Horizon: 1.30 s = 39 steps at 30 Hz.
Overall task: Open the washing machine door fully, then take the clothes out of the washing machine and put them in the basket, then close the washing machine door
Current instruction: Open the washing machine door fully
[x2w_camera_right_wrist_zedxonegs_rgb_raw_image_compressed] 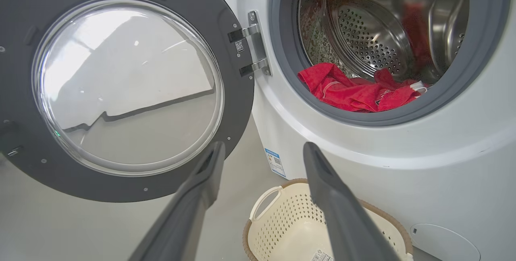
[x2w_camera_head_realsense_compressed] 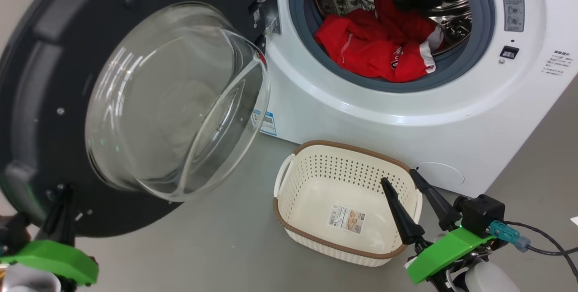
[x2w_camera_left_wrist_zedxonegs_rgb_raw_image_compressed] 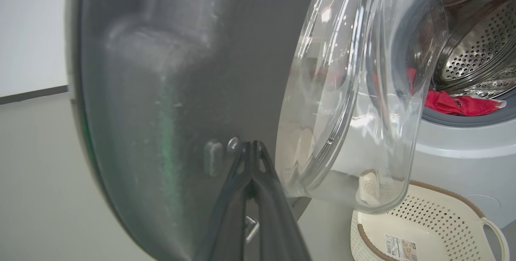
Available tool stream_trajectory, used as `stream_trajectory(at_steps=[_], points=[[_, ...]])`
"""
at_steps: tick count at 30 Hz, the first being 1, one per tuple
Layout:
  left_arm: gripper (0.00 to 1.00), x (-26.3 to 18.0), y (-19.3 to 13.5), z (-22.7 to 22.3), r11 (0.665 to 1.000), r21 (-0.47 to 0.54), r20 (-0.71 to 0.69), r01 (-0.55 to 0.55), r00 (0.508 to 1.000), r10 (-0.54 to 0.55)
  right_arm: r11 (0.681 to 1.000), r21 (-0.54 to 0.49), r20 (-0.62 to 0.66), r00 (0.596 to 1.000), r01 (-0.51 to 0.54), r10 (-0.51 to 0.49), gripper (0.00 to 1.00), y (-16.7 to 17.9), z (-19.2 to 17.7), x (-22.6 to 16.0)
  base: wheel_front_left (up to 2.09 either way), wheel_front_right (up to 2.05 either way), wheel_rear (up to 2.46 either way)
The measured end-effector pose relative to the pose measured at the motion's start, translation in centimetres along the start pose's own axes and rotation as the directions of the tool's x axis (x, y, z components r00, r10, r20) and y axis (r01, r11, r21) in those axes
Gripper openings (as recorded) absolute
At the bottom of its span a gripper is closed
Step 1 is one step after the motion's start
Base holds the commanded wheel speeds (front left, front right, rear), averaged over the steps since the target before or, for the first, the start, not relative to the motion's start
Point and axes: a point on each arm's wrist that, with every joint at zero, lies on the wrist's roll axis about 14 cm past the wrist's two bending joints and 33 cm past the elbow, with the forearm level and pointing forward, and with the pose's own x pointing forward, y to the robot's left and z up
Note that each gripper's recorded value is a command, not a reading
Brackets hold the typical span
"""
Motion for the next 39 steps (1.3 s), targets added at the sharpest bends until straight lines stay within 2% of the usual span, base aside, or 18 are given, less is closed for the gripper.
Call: stream_trajectory(at_steps=[16,39], points=[[0.00,3.1,3.3,0.1,0.997,0.053,-0.067,-0.062,0.996,0.066,1.000,0.018,-0.010,1.000,-0.011,0.011,1.00,0.0,-0.7,1.0,0.00,0.00,0.00],[0.00,3.5,2.8,0.1,0.998,0.058,-0.046,-0.033,0.998,0.036,1.000,0.016,0.000,1.000,0.011,-0.011,1.00,-0.5,-0.2,0.7,0.00,0.00,0.00]])
